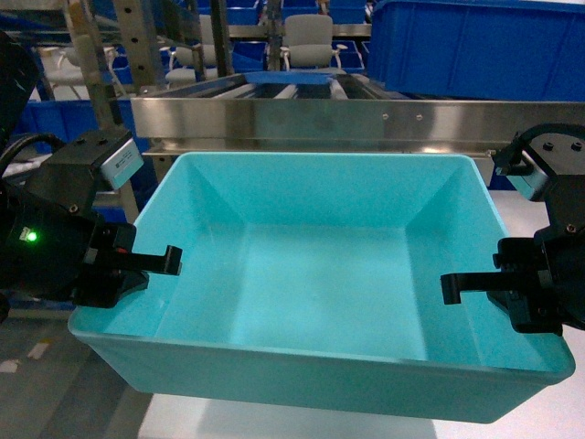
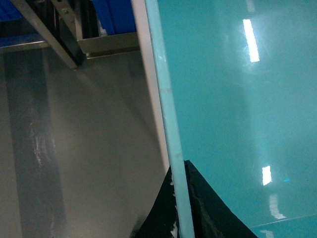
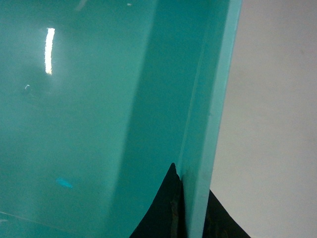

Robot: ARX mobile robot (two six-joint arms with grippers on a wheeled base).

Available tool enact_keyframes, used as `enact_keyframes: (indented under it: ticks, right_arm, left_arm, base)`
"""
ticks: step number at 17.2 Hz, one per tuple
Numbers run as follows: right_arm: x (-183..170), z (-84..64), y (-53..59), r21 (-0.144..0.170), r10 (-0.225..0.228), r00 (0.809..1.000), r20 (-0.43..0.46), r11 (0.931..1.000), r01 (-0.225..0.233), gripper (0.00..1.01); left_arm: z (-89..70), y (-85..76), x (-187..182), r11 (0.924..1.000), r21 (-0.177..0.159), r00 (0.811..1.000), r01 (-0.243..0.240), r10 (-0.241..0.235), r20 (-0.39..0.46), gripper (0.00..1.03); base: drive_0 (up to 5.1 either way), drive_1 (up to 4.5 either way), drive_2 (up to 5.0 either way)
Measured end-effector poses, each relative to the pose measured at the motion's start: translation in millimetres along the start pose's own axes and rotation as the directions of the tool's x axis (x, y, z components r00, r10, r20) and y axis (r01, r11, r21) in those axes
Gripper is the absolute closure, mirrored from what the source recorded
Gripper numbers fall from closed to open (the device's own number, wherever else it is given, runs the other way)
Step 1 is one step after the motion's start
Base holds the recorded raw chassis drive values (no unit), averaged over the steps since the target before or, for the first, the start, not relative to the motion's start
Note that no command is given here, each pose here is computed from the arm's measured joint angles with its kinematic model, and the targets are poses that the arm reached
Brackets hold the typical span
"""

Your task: Organize blue bins on left shelf correctly

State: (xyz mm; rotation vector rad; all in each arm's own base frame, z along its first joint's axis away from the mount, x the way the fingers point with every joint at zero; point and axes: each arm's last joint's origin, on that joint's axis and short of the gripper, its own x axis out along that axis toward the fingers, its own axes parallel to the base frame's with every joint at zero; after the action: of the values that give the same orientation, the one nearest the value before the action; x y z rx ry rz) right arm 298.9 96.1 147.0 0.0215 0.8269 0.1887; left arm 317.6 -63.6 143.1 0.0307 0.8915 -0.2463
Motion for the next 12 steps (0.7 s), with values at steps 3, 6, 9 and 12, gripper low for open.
enact_keyframes:
  ticks: [3,6,9,12]
  right_arm:
    - [0.0,-0.1,0.0,0.0,0.0,1.0,-0.001,1.0,0.0,0.99]
    - [0.0,-0.1,0.0,0.0,0.0,1.0,-0.001,1.0,0.0,0.99]
    - [0.0,-0.2,0.2,-0.001,0.001,1.0,-0.002,1.0,-0.001,0.99]
    - [0.0,-0.1,0.1,-0.001,0.001,1.0,0.0,1.0,-0.001,0.99]
  left_arm:
    - [0.2,0.0,-0.1,1.0,0.0,1.0,0.0,0.0,0.002,1.01]
    - [0.0,-0.1,0.0,1.0,0.0,1.0,0.0,0.0,0.0,1.01]
    - [-0.1,-0.1,0.0,1.0,0.0,1.0,0.0,0.0,-0.001,1.01]
    - [0.1,-0.1,-0.1,1.0,0.0,1.0,0.0,0.0,0.001,1.01]
  base:
    - [-5.1,2.31,2.3]
    - [-5.1,2.31,2.3]
    - [-5.1,2.31,2.3]
    - [-4.9,2.48,2.5]
